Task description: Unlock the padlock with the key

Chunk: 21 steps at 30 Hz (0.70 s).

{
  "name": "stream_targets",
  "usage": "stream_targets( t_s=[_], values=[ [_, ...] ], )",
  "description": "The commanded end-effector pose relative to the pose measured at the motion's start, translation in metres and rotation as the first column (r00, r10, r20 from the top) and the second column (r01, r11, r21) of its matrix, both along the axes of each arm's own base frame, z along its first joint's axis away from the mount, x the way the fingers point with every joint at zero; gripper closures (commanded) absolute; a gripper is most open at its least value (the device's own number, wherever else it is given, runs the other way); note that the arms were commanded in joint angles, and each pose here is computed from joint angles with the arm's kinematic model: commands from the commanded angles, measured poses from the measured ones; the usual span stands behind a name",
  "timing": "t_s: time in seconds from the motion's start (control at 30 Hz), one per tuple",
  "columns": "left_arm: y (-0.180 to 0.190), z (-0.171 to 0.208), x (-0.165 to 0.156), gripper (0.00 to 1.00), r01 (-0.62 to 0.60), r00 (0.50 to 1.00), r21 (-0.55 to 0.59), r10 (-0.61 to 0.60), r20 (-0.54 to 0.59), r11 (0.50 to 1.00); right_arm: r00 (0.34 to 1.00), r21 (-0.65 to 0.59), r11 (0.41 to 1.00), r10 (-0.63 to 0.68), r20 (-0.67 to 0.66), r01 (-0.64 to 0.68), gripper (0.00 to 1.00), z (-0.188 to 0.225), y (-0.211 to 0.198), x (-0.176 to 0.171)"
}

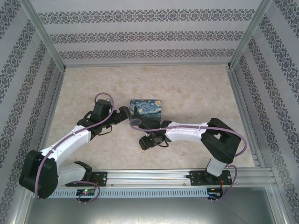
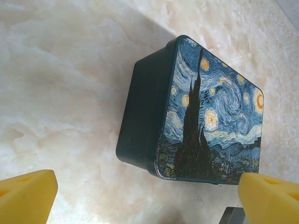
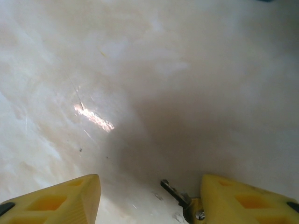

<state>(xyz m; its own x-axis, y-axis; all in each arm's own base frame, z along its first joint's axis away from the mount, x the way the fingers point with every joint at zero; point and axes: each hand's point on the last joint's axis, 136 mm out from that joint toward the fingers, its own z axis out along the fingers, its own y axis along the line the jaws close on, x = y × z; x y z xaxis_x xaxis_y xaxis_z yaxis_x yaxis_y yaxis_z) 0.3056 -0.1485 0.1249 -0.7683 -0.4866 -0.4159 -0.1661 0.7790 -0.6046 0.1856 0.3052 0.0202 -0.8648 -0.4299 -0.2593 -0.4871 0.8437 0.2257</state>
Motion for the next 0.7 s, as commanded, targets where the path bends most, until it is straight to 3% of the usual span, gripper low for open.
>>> stream_targets(
  t_s=[0.0, 0.17, 0.27, 0.5, 0.67],
  values=[
    [0.002, 0.005, 0.006, 0.01, -0.002, 1.0, 0.005, 0.002, 0.007, 1.0, 0.999, 0.007, 1.0, -0.029, 0.013, 0.029, 0.4, 0.013, -0.006, 0.003],
    [0.001, 0.004, 0.006, 0.01, -0.002, 1.0, 0.0, 0.002, 0.004, 1.0, 0.989, 0.019, 0.99, -0.141, 0.053, 0.14, 0.39, 0.036, -0.009, 0.015],
    [0.001, 0.004, 0.006, 0.01, -0.006, 1.0, -0.003, 0.006, 0.004, 1.0, 0.954, -0.005, 0.956, -0.294, 0.055, 0.294, 0.4, 0.039, -0.024, 0.021],
    [-0.002, 0.005, 0.009, 0.01, -0.005, 1.0, -0.022, 0.005, 0.008, 1.0, 0.81, -0.001, 0.81, -0.586, 0.026, 0.586, 0.44, 0.032, -0.044, 0.025],
    [-0.006, 0.007, 0.012, 0.01, 0.0, 1.0, -0.043, 0.0, 0.014, 0.999, 0.72, 0.011, 0.72, -0.694, -0.032, 0.694, 0.47, 0.026, -0.043, 0.023]
  ],
)
